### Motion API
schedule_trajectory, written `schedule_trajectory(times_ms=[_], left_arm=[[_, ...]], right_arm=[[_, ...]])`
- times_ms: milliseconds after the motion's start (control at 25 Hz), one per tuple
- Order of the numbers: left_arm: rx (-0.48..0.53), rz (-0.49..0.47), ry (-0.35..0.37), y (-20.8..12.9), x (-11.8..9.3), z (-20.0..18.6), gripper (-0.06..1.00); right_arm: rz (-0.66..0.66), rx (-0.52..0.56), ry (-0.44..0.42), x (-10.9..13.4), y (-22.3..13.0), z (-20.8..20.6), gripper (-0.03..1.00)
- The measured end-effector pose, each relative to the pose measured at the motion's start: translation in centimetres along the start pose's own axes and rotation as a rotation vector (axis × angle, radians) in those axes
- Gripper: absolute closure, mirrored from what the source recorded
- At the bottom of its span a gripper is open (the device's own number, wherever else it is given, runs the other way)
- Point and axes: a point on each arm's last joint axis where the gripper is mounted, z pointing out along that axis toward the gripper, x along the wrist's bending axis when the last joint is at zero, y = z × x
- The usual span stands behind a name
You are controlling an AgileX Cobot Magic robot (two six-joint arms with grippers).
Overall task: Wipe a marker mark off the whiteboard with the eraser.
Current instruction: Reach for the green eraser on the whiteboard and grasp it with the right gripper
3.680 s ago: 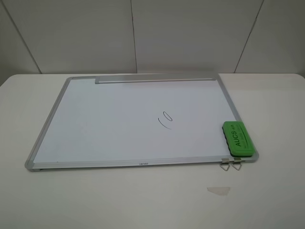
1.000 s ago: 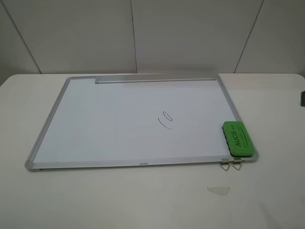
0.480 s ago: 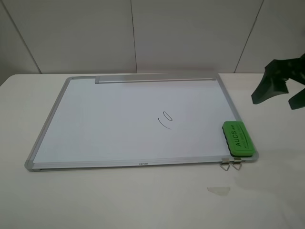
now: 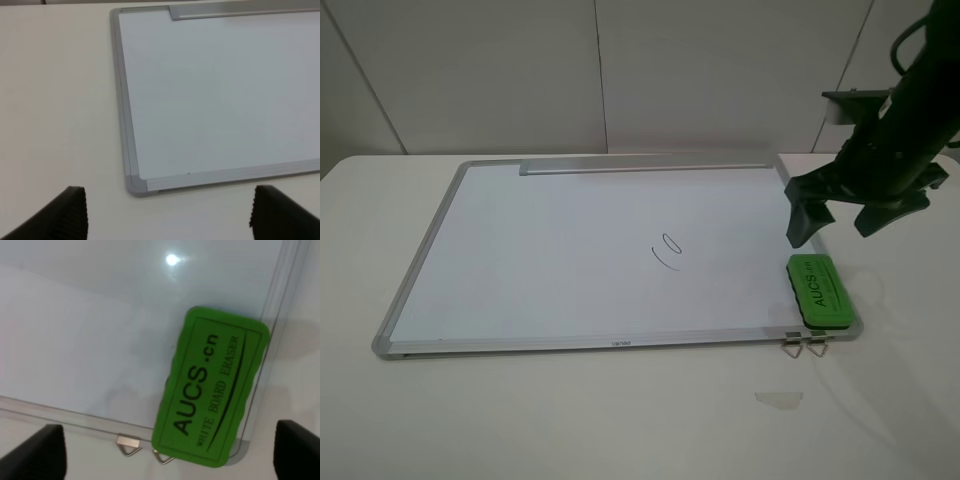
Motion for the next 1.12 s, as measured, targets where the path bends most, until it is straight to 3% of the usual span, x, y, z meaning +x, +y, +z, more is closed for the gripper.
schedule_trajectory(times_ms=[360,920,1040,1120], left_arm=[[0.0,0.0,0.0,0.0,0.0,0.0,0.26],[0.0,0.0,0.0,0.0,0.0,0.0,0.26],[0.0,0.0,0.0,0.0,0.0,0.0,0.26],[0.0,0.0,0.0,0.0,0.0,0.0,0.26]], right_arm=[[0.055,0.129,-0.079,-1.4,1.4,6.0,0.14],[0.084,0.209,-0.061,-1.5,1.5,9.8,0.14],[0.084,0.212,-0.061,-1.5,1.5,9.8,0.21],[0.085,0.217,-0.06,-1.5,1.4,9.8,0.32]])
